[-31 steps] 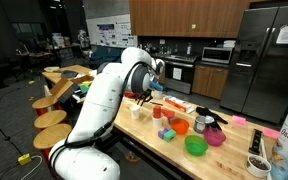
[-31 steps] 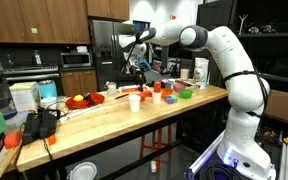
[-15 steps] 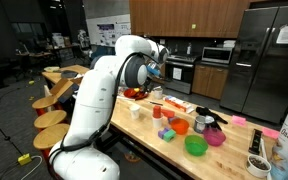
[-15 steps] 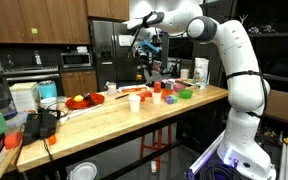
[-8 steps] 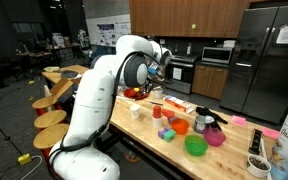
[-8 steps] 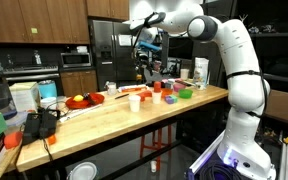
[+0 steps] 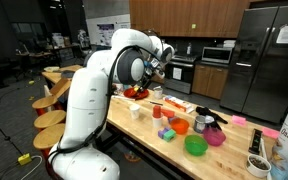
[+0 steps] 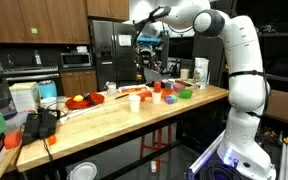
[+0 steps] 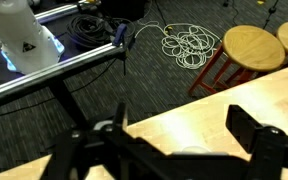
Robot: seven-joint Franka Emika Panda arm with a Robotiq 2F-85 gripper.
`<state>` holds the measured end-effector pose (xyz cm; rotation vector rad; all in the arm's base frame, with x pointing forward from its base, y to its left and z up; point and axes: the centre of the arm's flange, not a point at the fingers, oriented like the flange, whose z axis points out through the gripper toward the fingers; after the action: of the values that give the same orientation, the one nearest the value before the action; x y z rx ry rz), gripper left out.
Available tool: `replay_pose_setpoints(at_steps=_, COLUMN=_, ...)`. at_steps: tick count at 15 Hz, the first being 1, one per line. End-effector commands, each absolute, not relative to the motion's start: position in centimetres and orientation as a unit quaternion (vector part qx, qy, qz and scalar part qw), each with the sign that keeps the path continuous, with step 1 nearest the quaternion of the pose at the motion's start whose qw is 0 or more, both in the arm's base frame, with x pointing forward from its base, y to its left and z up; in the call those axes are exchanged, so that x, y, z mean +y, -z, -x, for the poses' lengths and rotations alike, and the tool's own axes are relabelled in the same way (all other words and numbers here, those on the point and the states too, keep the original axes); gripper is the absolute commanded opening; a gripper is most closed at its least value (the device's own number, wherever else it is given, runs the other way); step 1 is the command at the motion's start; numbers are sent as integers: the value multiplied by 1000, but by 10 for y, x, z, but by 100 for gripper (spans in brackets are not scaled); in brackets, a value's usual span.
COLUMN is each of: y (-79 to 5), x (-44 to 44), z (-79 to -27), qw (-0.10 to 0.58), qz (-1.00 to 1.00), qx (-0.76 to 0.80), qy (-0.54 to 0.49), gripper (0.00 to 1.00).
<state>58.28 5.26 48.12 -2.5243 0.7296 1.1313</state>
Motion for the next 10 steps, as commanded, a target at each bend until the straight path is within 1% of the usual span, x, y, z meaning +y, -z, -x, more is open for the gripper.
replay_pose_setpoints(at_steps=1, y=-497, x=57, z=-567, qw=145, qz=870, qx=261, qy=-393, gripper=100)
replay_pose_setpoints(at_steps=2, y=-489, x=54, z=-579, qw=139, qz=870, qx=266, qy=-392, gripper=100)
replay_pose_setpoints(at_steps=5, y=-488, x=55, z=-579, qw=138, qz=870, qx=265, qy=-393, gripper=100)
replay_pose_setpoints(at_steps=6, y=-489, x=51, z=-586, qw=130, qz=861, qx=270, qy=-411, gripper=100)
replay_pose_setpoints(at_steps=8, y=-491, x=42, z=-594, qw=110, qz=840, qx=317, qy=-426, gripper=100)
replay_pose_setpoints(at_steps=10, y=-500, x=32, z=-600, qw=95, qz=838, qx=374, qy=-386, gripper=100)
